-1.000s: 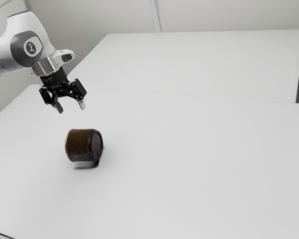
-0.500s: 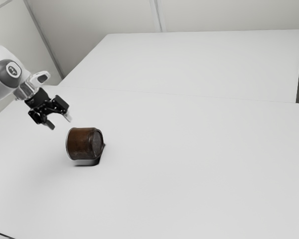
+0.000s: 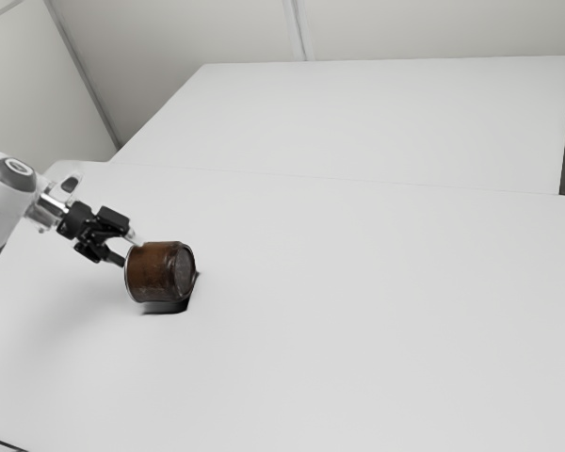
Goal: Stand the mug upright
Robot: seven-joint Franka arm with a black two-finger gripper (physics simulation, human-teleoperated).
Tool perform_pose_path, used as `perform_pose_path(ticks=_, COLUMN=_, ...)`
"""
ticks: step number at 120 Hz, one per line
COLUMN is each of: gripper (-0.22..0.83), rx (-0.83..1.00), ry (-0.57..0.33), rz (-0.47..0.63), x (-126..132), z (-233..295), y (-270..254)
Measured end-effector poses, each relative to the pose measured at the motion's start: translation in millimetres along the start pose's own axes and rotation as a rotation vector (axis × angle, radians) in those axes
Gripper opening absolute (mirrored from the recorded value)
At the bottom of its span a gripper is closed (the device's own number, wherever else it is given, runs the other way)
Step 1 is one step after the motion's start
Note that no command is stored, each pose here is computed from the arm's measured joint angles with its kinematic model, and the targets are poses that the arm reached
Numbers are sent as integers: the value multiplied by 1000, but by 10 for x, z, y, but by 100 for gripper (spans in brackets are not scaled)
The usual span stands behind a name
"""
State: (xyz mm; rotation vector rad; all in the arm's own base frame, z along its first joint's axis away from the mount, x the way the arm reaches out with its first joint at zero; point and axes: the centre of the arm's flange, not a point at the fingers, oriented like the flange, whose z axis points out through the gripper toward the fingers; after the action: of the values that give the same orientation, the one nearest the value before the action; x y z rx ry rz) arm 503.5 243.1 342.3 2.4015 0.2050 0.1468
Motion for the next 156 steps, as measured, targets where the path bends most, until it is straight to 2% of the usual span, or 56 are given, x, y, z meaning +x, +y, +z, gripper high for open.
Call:
perform_pose_path(ticks=42, gripper=60, rx=-259, ry=-7, rz=59, x=-73, z=250, y=-21)
perform_pose_path(ticks=49, gripper=51, rx=-295, ry=-16, rz=64, x=-93, z=292, y=-29)
perform_pose_path(ticks=64, gripper=21, rx=-337, ry=-28, rz=90, x=-106, z=325, y=16)
perform_pose_path(ticks=74, gripper=7, rx=-350, ry=-28, rz=109, x=-106, z=307, y=50)
perform_pose_path(ticks=86, gripper=-4, rx=-360, ry=-31, rz=129, x=-102, z=306, y=82)
perform_pose_path(ticks=105, gripper=-11, rx=-360, ry=-28, rz=170, x=-85, z=260, y=204)
perform_pose_path(ticks=117, gripper=-13, rx=-324, ry=-36, rz=244, x=-54, z=200, y=530)
perform_pose_path(ticks=126, gripper=-14, rx=-258, ry=-83, rz=328, x=-25, z=333, y=861)
perform_pose_path(ticks=143, gripper=-15, rx=-29, ry=-192, rz=533, x=16, z=688, y=1441)
perform_pose_path(ticks=156, gripper=-15, rx=152, ry=-243, rz=683, x=21, z=894, y=1732)
